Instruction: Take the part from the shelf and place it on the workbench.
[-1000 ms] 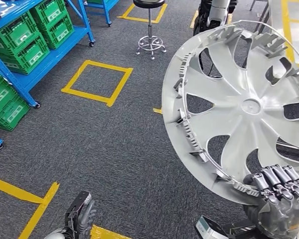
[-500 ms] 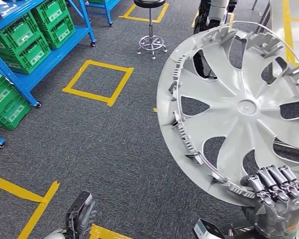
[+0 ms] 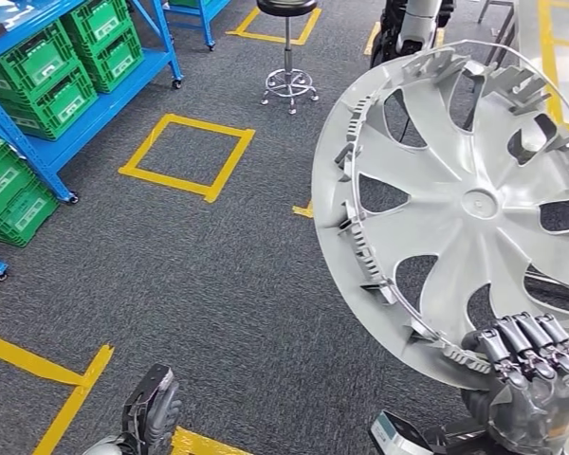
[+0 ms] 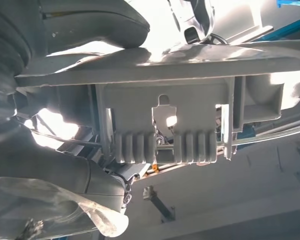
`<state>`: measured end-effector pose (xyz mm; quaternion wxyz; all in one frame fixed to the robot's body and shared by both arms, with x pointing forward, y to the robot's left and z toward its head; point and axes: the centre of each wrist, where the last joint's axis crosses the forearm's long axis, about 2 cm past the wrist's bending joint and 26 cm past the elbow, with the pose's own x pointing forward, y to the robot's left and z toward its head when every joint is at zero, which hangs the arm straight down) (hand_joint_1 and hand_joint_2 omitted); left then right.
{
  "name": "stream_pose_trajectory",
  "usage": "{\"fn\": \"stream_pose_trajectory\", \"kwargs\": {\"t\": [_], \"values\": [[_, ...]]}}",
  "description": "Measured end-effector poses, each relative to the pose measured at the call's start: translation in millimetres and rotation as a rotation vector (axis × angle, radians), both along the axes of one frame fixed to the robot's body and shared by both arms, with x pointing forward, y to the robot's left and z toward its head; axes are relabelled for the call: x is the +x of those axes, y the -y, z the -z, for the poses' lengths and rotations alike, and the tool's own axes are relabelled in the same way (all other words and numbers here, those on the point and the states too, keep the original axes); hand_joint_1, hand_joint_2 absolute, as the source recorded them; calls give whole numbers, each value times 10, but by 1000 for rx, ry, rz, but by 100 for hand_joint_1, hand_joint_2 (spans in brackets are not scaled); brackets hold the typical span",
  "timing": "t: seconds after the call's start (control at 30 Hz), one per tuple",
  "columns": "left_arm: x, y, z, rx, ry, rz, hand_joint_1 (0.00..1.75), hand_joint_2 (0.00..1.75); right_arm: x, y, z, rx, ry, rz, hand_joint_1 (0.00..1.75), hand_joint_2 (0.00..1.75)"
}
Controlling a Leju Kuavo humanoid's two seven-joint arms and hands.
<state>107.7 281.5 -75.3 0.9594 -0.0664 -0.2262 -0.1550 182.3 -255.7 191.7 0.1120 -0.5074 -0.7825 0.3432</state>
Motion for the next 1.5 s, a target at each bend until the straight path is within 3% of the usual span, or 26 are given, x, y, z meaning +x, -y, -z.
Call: {"fn": "stream_pose_trajectory", "kwargs": {"t": [1.5], "values": [[-53,11,12,12,-8,8,0,0,62,18,-16,-43,24,-26,175,175]]}}
